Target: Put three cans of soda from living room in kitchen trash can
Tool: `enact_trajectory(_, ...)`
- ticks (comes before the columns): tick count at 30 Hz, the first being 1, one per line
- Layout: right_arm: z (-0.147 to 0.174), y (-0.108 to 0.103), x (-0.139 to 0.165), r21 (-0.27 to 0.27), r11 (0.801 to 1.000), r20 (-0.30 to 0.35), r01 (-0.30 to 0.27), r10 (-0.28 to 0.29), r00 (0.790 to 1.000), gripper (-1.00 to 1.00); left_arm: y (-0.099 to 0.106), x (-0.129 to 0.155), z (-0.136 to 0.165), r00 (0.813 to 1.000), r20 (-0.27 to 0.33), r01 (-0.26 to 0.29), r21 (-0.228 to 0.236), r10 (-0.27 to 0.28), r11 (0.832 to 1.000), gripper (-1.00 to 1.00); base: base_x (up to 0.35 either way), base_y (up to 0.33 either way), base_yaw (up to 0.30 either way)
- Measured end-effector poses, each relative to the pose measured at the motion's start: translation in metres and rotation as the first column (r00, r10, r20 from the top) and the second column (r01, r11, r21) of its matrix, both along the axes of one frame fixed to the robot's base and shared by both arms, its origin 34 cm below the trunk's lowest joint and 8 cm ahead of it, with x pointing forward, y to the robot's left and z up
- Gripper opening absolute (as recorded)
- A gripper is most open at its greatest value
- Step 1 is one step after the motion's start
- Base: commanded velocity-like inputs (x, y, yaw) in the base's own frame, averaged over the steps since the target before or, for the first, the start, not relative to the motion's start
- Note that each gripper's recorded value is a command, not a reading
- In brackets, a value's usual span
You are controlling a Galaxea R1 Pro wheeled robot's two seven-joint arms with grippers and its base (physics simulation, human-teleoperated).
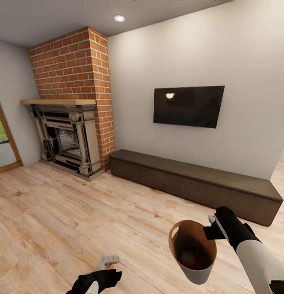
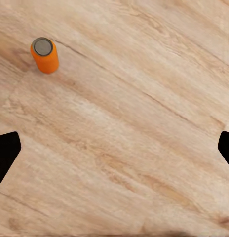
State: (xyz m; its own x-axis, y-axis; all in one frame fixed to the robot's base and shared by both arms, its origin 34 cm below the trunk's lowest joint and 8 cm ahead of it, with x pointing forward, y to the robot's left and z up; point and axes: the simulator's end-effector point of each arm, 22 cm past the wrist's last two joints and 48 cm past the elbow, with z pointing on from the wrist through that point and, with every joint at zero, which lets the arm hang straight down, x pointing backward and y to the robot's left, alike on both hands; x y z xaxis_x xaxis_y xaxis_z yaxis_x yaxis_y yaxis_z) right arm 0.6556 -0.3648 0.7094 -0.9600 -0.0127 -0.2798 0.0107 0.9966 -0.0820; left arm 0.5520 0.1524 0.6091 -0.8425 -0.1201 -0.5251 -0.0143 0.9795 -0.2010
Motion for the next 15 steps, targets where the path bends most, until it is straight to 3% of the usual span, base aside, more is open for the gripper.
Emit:
enact_trajectory(6,0.008,0.0,0.0,0.0,1.0,0.005,-0.003,0.003,1.0,-1.0,0.005,-0.003,0.001,0.999,-0.039,0.003,0.018,-0.002,1.0,1.0,0.0,0.0,0.0)
enact_trajectory(8,0.011,0.003,0.001,-0.001,1.0,0.007,-0.009,0.01,1.0,-1.0,0.009,-0.008,-0.001,0.997,-0.076,0.012,0.03,-0.01,0.999,1.0,0.0,0.0,0.0)
enact_trajectory(15,-0.004,0.009,-0.012,0.006,1.0,-0.018,-0.016,0.016,1.0,-1.0,0.009,-0.01,-0.003,0.996,-0.087,0.016,0.033,-0.013,0.999,1.0,0.0,0.0,0.0)
